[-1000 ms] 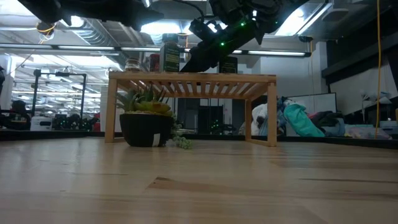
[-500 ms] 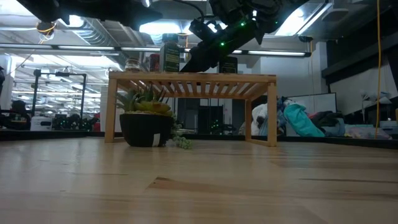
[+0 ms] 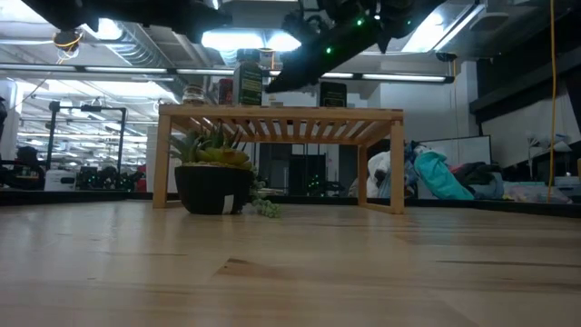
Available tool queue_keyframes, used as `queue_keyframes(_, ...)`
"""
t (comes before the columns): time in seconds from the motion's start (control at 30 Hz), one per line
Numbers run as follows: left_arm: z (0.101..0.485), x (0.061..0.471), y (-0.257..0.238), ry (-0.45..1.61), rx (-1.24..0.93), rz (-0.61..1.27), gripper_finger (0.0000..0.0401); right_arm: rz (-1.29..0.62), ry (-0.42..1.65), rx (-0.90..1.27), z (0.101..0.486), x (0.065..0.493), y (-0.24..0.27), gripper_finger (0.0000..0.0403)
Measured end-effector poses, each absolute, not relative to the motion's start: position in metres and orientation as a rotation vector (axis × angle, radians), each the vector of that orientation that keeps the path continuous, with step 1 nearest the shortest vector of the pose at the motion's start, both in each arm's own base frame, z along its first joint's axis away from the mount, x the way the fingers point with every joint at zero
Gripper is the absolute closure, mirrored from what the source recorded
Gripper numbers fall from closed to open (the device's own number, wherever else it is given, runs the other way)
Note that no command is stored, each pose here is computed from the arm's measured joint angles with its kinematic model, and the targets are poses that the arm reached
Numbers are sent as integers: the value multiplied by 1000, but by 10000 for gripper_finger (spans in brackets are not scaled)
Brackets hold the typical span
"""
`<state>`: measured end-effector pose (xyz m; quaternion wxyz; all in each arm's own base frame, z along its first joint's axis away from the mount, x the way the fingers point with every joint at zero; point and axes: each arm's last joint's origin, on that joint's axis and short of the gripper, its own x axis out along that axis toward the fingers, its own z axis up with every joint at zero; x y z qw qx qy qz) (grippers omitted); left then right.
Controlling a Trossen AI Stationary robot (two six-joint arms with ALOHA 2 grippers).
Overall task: Shelf spices
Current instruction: Return to Home Position
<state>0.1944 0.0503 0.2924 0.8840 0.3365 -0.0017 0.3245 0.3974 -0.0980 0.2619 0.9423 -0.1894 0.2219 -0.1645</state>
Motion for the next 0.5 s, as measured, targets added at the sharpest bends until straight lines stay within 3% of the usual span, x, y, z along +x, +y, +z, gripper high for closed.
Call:
queue_keyframes(0.27,306,178,47,-49,735,710,401,-351,378,-389,291,385,-95,395)
queue_keyframes(0.5,310,148,39,45,737,736,401,-322,357,-382,323,360,-88,398)
